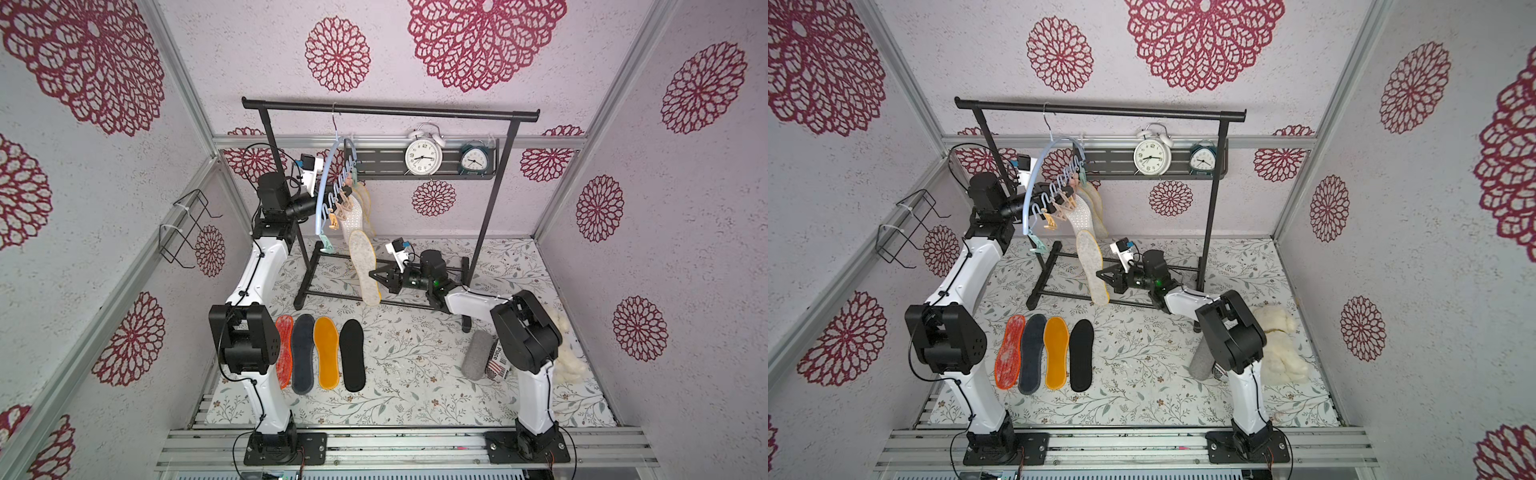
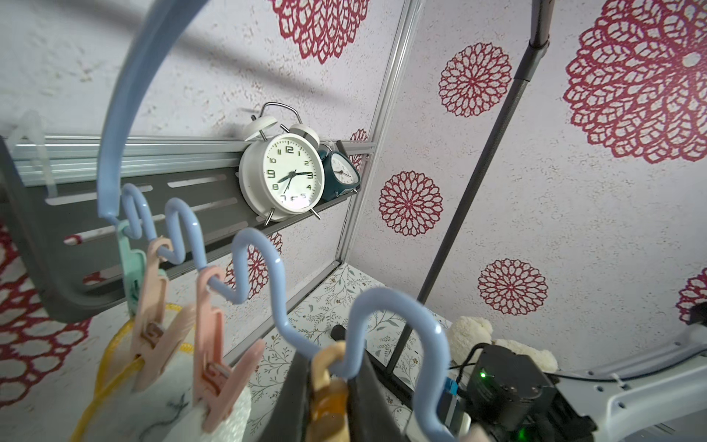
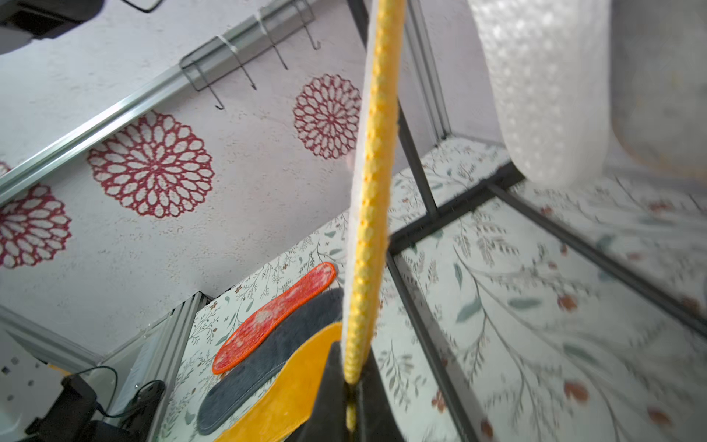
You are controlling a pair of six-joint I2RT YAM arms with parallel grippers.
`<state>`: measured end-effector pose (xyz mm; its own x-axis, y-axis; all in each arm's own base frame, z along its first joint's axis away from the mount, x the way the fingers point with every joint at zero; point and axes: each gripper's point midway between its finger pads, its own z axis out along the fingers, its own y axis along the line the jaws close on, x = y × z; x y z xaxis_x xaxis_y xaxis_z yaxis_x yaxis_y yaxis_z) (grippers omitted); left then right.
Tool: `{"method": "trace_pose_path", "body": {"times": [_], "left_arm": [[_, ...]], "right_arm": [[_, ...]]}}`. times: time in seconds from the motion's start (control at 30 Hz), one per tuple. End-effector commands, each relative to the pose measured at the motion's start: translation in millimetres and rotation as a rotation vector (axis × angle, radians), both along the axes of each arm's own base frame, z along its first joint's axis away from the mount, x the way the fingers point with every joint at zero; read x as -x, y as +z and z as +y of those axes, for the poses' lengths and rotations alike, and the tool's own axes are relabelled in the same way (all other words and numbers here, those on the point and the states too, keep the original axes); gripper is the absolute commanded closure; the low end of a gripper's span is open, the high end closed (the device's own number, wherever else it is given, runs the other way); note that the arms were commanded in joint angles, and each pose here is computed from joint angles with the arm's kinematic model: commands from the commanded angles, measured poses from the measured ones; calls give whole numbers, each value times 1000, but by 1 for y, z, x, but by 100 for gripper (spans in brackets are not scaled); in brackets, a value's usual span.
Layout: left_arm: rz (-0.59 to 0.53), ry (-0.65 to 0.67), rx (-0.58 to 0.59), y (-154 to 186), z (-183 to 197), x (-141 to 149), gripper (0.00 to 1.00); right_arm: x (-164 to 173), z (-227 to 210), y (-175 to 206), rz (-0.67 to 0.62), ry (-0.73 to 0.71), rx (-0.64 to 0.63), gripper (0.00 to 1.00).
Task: Take the shoe insoles off the hanger
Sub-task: Open the clamp at the hanger, then place the insole at the center of the board.
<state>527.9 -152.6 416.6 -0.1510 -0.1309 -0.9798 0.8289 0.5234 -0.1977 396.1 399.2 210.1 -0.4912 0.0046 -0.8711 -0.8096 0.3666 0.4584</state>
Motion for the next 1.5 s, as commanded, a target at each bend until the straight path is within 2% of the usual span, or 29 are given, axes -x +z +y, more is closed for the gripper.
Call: {"method": "trace_pose_path", "body": {"times": [0.0, 0.07, 0.1, 0.13, 0.2, 0.27, 0.47, 0.63, 0.77, 0.93, 1.07, 1.17, 1.2, 1.37, 1.47], "left_arm": [[-25, 57, -37, 9, 5, 1, 100], [-29, 68, -43, 11, 8, 1, 100], [-30, 77, -46, 11, 9, 1, 100], [-31, 83, -47, 12, 11, 0, 100], [-33, 91, -46, 13, 13, -1, 100], [-35, 105, -45, 14, 15, -2, 100], [-29, 108, -45, 11, 15, -1, 100], [-19, 118, -54, 7, 16, 0, 100], [-13, 112, -62, 4, 15, 3, 100], [-16, 115, -67, 5, 16, 7, 100], [-15, 117, -69, 6, 18, 9, 100], [-13, 112, -70, 4, 18, 10, 100], [-15, 103, -70, 5, 17, 12, 100], [-7, 102, -79, 2, 17, 14, 100], [-10, 104, -80, 3, 17, 14, 100]], "right_arm": [[7, -40, 3, 56, -269, 247, 100], [31, -63, -11, 93, -334, 404, 100], [42, -81, -16, 126, -420, 477, 100], [52, -95, -20, 161, -482, 520, 100], [85, -112, -35, 221, -492, 617, 100], [109, -130, -52, 326, -578, 702, 100], [156, -124, -104, 473, -582, 955, 100], [163, -109, -143, 577, -570, 1093, 100], [156, -86, -150, 566, -552, 1087, 100], [159, -54, -161, 606, -459, 1065, 98], [163, -25, -161, 594, -379, 1013, 77], [166, -8, -155, 599, -319, 956, 54], [165, -3, -151, 590, -299, 934, 50], [152, 8, -121, 491, -240, 806, 49], [137, -22, -122, 518, -319, 776, 51]]}}
